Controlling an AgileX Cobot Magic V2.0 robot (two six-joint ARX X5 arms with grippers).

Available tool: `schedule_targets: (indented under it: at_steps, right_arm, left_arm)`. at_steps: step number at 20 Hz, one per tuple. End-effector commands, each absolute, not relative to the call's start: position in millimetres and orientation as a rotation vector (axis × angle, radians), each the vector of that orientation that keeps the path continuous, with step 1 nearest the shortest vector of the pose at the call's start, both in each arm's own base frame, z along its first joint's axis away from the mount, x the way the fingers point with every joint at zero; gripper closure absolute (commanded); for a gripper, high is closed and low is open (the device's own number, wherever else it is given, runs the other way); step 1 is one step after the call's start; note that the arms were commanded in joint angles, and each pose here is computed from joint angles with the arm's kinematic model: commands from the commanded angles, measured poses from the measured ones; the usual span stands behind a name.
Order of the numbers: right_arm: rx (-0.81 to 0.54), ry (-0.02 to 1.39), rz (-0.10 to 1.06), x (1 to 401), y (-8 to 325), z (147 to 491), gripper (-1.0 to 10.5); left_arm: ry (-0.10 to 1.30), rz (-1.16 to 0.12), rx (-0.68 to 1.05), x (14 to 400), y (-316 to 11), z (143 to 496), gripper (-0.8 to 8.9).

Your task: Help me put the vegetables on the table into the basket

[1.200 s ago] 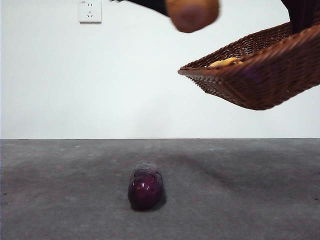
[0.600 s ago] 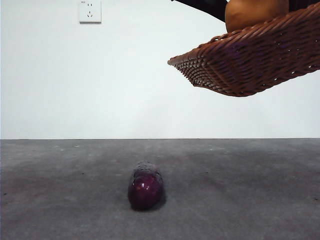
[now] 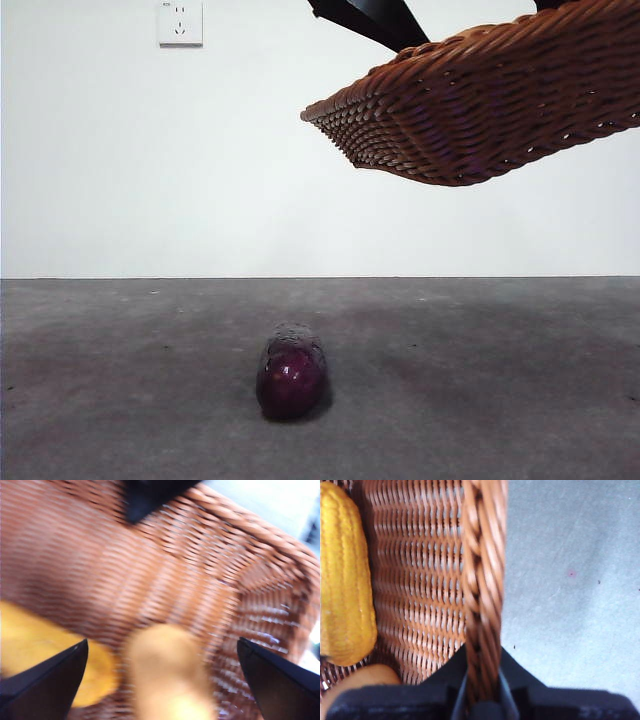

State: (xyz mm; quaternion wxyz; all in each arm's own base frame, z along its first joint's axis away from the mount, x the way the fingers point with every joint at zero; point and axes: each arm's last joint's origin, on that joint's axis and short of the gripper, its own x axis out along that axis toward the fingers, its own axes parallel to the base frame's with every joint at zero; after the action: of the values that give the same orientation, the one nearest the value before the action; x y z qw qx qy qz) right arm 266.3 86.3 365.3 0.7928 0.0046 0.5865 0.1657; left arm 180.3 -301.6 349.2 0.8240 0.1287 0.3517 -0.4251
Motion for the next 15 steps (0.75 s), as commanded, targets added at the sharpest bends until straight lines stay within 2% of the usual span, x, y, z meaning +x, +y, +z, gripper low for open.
schedule_targets:
  at_steps: [1, 3, 4, 7, 9, 15]
  right_arm:
    - [-0.001, 1.273, 0.345, 264, 84, 367, 9.5]
    - [-0.009, 1.268, 0.323, 265, 78, 367, 9.5]
    - [-0.007, 1.268, 0.319, 266, 77, 367, 9.5]
    - [-0.015, 1.264, 0.318, 267, 72, 367, 9.5]
    - [-0.011, 1.263, 0.305, 268, 68, 367, 9.5]
    - [0.031, 1.253, 0.216, 274, 35, 367, 9.5]
  left_arm:
    - [0.652, -0.867, 0.221, 173, -285, 374, 3.11]
    - [0.626, -0.849, 0.203, 165, -269, 389, 3.11]
    - [0.626, -0.801, 0.22, 163, -261, 393, 3.11]
    - [0.71, -0.518, 0.293, 172, -236, 385, 3.11]
    - [0.808, -0.413, 0.25, 190, -222, 373, 3.12]
    - [1.02, -0.396, 0.163, 222, -212, 313, 3.12]
